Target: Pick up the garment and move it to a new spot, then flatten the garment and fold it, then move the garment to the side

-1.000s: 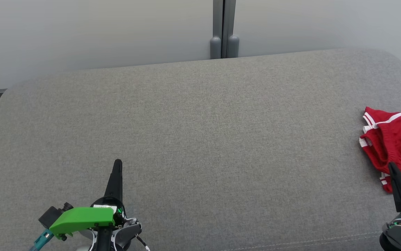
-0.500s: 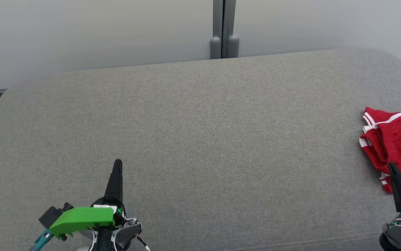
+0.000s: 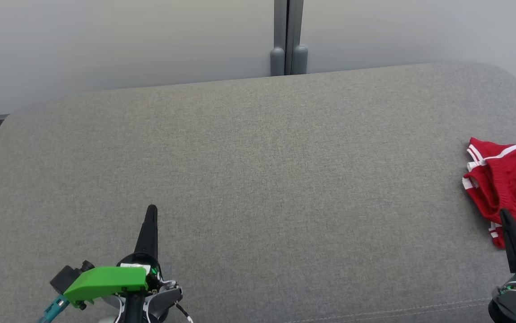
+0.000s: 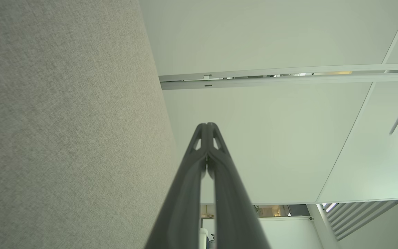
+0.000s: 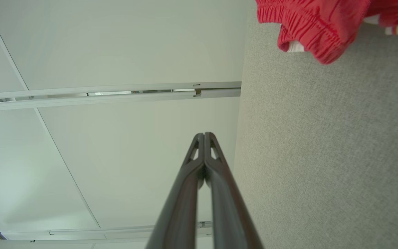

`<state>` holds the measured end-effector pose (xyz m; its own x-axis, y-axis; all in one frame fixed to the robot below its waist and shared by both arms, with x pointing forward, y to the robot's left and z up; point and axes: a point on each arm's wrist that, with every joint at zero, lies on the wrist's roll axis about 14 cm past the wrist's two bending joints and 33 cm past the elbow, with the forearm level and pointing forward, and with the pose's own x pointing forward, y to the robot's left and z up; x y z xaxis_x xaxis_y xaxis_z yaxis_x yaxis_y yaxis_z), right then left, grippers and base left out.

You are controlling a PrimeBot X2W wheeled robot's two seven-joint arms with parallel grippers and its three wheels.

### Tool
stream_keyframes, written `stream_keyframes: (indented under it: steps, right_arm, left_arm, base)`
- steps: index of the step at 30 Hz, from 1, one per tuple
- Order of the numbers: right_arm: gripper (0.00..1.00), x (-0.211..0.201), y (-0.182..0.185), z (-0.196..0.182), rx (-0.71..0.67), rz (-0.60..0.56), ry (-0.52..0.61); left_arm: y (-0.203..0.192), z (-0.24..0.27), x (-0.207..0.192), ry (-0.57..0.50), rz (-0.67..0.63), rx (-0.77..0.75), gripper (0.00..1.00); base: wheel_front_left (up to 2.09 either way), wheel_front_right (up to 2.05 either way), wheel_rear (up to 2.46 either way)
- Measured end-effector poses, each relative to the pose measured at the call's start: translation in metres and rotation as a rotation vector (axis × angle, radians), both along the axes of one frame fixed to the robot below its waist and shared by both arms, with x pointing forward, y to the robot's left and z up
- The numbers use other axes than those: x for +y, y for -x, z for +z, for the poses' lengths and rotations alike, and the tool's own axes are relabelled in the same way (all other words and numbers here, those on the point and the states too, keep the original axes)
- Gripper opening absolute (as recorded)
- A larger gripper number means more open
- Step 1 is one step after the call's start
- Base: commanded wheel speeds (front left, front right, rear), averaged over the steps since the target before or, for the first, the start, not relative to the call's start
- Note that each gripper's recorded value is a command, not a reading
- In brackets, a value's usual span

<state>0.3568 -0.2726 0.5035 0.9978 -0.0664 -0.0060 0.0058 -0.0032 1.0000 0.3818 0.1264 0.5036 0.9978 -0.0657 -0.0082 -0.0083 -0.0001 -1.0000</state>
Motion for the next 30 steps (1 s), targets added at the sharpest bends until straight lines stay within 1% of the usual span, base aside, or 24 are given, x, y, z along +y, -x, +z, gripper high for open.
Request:
stream_keyframes:
  steps: [30]
  right_arm:
    - [0.0,0.0,0.0,0.0,0.0,0.0,0.0]
  left_arm:
    - [0.0,0.0001,0.0,0.0,0.0,0.0,0.0]
  base:
    - [0.0,0.0,0.0]
